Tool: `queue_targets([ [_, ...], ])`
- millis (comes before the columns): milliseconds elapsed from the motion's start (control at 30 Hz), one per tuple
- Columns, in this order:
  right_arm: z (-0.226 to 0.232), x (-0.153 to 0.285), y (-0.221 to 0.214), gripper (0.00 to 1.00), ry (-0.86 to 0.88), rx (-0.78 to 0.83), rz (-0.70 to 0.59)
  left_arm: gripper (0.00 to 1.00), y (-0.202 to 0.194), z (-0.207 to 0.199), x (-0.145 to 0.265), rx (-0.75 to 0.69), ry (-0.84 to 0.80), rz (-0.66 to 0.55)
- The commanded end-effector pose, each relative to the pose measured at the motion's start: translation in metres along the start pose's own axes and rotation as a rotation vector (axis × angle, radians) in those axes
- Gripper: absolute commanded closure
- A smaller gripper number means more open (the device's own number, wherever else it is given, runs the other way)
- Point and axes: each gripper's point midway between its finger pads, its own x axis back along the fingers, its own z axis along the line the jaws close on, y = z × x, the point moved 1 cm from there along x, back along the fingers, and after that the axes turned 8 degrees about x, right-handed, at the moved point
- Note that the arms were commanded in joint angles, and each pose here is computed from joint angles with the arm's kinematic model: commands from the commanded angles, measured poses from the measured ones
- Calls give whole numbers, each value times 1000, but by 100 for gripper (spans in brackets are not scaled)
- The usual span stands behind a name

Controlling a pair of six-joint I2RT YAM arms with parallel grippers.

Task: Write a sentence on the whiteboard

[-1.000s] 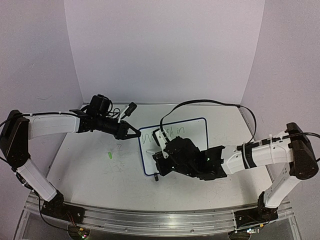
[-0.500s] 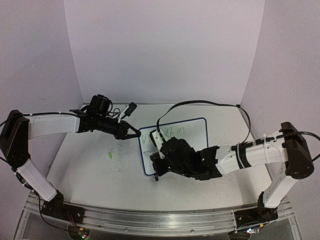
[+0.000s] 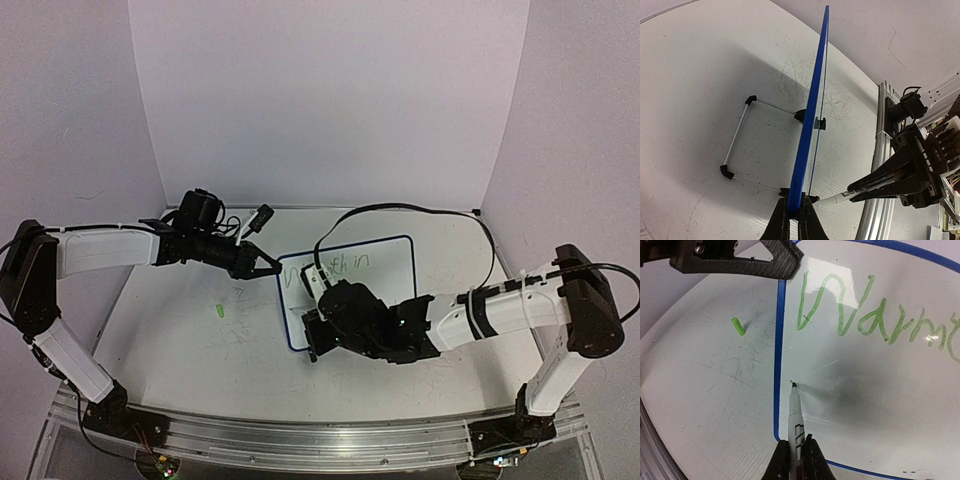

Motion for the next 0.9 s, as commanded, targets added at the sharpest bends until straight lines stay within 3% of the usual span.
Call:
queue_targets([
  [0, -7, 2, 11, 100, -57, -39, -23, 100, 15, 2, 10, -82, 65, -59],
  [867, -17, 8, 25, 100, -109, -79, -88, 100, 14, 0, 9, -81, 56, -55],
])
